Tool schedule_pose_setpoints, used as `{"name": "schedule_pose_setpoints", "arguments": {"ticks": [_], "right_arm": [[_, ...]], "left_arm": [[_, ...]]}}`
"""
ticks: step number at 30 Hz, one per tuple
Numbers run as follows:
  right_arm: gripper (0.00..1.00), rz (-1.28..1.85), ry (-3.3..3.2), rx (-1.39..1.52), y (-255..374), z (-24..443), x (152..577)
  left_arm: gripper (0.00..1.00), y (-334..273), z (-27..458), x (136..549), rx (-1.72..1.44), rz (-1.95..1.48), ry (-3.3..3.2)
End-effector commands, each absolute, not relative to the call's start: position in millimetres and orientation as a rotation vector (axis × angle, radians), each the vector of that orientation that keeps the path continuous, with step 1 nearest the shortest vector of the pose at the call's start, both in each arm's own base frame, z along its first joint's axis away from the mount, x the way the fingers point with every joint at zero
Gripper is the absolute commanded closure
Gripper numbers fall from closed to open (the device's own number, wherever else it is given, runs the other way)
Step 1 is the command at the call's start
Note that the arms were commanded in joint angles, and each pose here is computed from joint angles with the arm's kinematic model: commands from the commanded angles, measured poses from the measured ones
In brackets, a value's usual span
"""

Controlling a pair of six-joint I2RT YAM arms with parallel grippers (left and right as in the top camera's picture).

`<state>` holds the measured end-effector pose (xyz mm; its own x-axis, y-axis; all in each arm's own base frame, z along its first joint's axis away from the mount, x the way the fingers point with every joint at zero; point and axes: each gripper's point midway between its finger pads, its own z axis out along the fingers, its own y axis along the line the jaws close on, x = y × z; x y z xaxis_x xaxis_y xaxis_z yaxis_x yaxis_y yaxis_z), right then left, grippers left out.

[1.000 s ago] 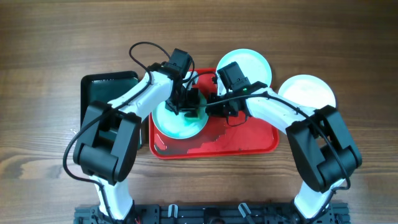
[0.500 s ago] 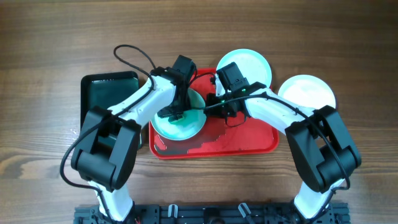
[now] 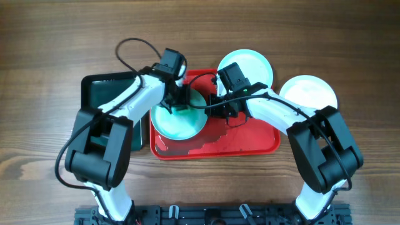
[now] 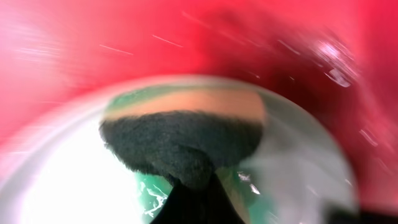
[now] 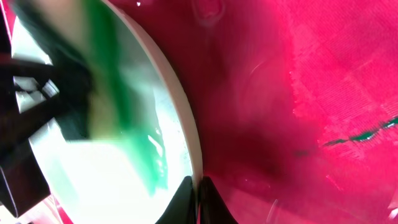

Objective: Clean dirty plates on tray and stack at the side
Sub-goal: 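Scrub the tilted blue plate with the sponge in the left gripper, then carry the blue plate right and stack it on the white plate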

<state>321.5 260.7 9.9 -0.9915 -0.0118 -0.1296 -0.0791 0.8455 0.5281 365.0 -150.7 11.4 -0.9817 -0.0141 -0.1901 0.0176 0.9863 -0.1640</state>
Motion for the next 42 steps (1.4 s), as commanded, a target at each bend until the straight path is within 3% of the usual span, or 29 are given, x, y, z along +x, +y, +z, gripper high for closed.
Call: {"name": "schedule_pose_setpoints", "arguments": {"ticks": [1, 4, 7, 9, 14, 16, 19, 20, 21, 24, 33, 37, 42], "right_arm": [[0.96, 0.839, 2.913, -0.07, 261.0, 6.3, 323.1], [0.96, 0.839, 2.911, -0.072, 261.1, 6.4, 323.3], [0.96, 0.839, 2.915, -0.076, 261.0, 6.1, 322.3], [0.96, 0.853, 2.915, -0.083, 262.3, 6.8, 321.2], [0.95, 0.849, 2.913, -0.088, 262.0, 6.7, 321.6], [0.83, 0.847, 2.915, -0.081, 261.8, 5.9, 321.8], [0.76, 0.853, 2.915, -0.062, 264.2, 3.6, 322.6], [0.77, 0.855, 2.912, -0.067, 265.4, 4.0, 322.7], [0.92, 0.861, 2.914, -0.068, 265.8, 4.2, 322.0], [0.96, 0.898, 2.925, -0.075, 262.5, 16.9, 315.9], [0.96, -0.159, 2.629, 0.114, 92.4, 151.0, 296.3], [0.96, -0.299, 2.501, 0.133, 73.5, 179.3, 292.4], [0.96, -0.599, 2.263, -0.08, 86.6, 213.7, 280.4]], "left_arm": [[0.96, -65.2, 12.3, 376.7, -0.331, 0.305, 2.824], [0.96, -92.7, 1.5, 331.5, -0.314, 0.117, 3.059], [0.96, -157.7, 11.0, 284.8, -0.064, -0.49, 3.284], [0.96, -182.0, 24.8, 280.0, 0.084, -0.783, 3.251], [0.96, -161.4, 70.8, 356.2, -0.021, -0.784, 3.038], [0.96, -139.5, 87.0, 385.6, -0.113, -0.71, 2.965], [0.96, -118.0, 99.9, 407.9, -0.17, -0.677, 2.896], [0.96, -112.7, 100.2, 411.5, -0.185, -0.674, 2.884], [0.96, -110.2, 99.2, 411.9, -0.191, -0.657, 2.885], [0.96, -111.0, 97.5, 407.1, -0.191, -0.647, 2.907], [0.96, -105.1, 92.8, 402.0, -0.205, -0.589, 2.938], [0.96, -104.5, 91.2, 400.8, -0.207, -0.584, 2.943], [0.96, -104.4, 90.8, 400.5, -0.208, -0.584, 2.944]]}}
